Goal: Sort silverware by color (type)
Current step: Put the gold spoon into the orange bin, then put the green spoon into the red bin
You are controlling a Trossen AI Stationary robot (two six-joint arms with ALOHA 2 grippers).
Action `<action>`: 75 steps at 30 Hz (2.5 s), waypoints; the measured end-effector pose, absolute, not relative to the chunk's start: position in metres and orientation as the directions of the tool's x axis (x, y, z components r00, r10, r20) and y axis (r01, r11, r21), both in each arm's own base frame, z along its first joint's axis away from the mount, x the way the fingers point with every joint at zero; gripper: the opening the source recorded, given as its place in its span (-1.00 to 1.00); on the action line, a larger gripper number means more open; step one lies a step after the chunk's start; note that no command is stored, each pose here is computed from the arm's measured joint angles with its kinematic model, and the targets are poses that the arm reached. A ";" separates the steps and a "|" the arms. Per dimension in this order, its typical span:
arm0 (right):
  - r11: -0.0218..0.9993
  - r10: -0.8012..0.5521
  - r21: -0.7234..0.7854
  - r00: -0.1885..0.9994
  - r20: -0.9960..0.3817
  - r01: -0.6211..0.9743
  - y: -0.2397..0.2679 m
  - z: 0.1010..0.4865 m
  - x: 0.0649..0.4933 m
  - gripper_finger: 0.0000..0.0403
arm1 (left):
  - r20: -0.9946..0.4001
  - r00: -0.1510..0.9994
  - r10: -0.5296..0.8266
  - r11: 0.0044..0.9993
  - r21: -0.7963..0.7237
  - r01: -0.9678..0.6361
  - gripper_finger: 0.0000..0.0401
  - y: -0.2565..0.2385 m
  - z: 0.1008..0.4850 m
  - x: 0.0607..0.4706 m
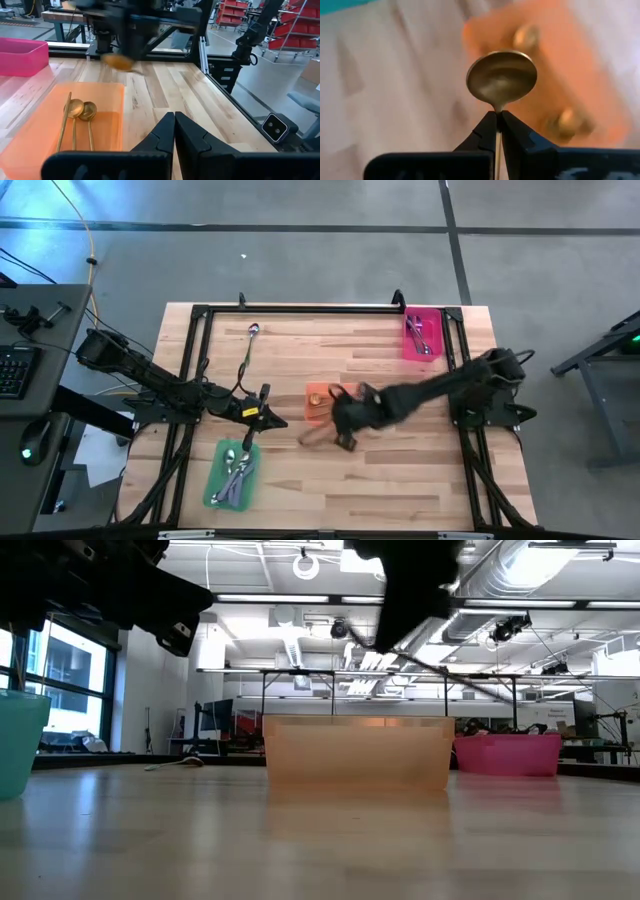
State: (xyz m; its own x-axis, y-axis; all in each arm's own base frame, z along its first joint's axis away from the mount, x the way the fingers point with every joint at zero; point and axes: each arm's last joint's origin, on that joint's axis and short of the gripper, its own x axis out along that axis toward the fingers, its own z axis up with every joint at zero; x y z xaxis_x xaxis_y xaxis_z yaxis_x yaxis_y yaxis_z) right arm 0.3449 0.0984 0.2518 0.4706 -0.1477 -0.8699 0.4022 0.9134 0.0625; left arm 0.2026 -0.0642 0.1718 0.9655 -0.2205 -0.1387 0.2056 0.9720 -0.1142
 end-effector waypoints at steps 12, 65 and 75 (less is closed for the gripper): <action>0.952 -0.114 0.013 0.393 -0.912 0.306 0.015 0.238 0.413 -1.00 | -0.144 0.966 -0.215 0.973 -0.112 0.200 -0.99 -0.064 0.171 0.202; 0.978 -0.205 -0.014 0.944 -0.258 0.208 0.020 0.203 0.280 -1.00 | -0.613 0.555 0.562 0.747 0.089 -0.659 -0.84 0.046 0.162 0.208; 0.978 -0.205 -0.018 0.941 -0.268 0.208 0.020 0.201 0.279 -1.00 | -0.692 0.356 0.628 0.559 0.084 -0.825 -0.36 0.099 0.154 0.183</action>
